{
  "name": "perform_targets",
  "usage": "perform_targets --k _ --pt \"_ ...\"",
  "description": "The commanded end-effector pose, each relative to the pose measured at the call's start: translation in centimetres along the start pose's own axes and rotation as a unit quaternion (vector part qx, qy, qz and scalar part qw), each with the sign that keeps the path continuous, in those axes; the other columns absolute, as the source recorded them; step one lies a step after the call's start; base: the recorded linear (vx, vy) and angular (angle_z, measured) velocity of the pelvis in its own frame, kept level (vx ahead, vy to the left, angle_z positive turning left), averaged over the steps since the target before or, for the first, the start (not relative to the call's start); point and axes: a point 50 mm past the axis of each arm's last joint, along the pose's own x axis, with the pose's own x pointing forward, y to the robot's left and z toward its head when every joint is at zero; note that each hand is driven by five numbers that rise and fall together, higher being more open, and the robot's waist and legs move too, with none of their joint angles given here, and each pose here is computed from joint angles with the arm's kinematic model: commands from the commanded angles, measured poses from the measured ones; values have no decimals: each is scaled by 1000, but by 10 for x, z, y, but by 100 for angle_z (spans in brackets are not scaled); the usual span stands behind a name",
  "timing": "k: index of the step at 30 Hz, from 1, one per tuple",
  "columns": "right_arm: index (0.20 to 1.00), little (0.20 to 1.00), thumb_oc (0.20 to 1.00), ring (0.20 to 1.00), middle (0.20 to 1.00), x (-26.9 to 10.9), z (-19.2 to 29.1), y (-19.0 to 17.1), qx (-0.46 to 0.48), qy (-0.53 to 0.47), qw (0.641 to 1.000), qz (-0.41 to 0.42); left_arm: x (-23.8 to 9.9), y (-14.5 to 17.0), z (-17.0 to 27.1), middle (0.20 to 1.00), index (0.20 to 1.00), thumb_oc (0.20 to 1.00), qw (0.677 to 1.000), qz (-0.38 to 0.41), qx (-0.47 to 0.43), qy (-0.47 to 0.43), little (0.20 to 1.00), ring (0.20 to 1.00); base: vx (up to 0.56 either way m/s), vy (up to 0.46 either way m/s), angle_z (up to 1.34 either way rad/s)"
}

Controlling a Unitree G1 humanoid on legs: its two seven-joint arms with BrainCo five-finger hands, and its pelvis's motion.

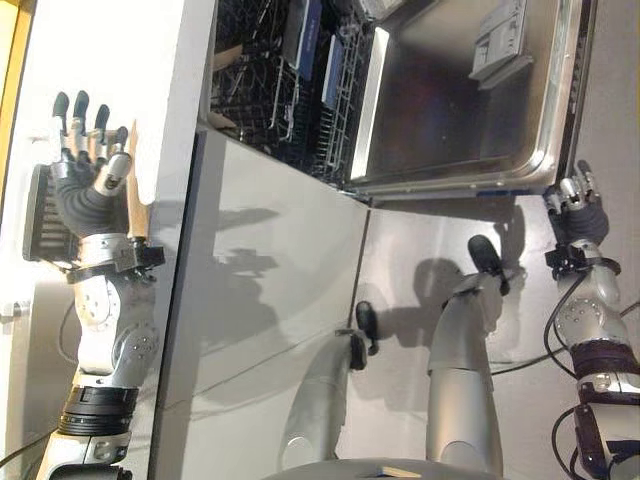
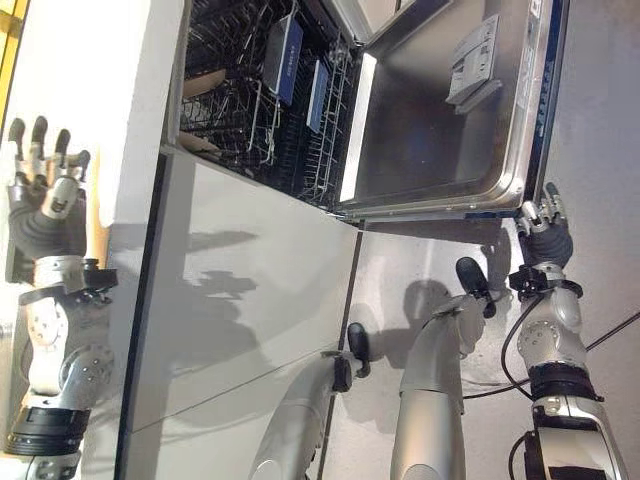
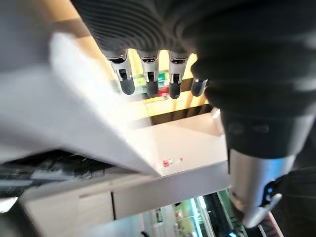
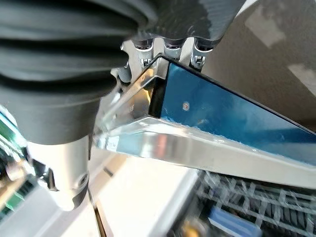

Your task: Pick up plates and place into dishwasher.

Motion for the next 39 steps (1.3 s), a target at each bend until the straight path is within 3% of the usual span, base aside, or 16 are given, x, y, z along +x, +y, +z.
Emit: perform_targets --k 1,18,27,39 --pt "1000 1000 1000 1000 1000 34 72 141 -61 -148 929 335 1 -10 1 1000 1000 1000 998 -12 -56 0 1000 1000 25 117 -37" --pt "1000 1000 1000 1000 1000 14 43 151 -38 -128 933 333 3 17 9 1000 1000 1000 999 9 -23 35 1000 1000 56 -9 38" --pt "1000 1000 1000 1000 1000 -6 15 143 15 -108 946 307 -3 21 2 1000 1000 1000 996 -29 26 79 1000 1000 141 -187 58" --pt "1000 1000 1000 1000 1000 -20 18 133 -5 -114 956 270 -5 16 -4 1000 1000 1000 991 -67 35 110 1000 1000 33 -80 35"
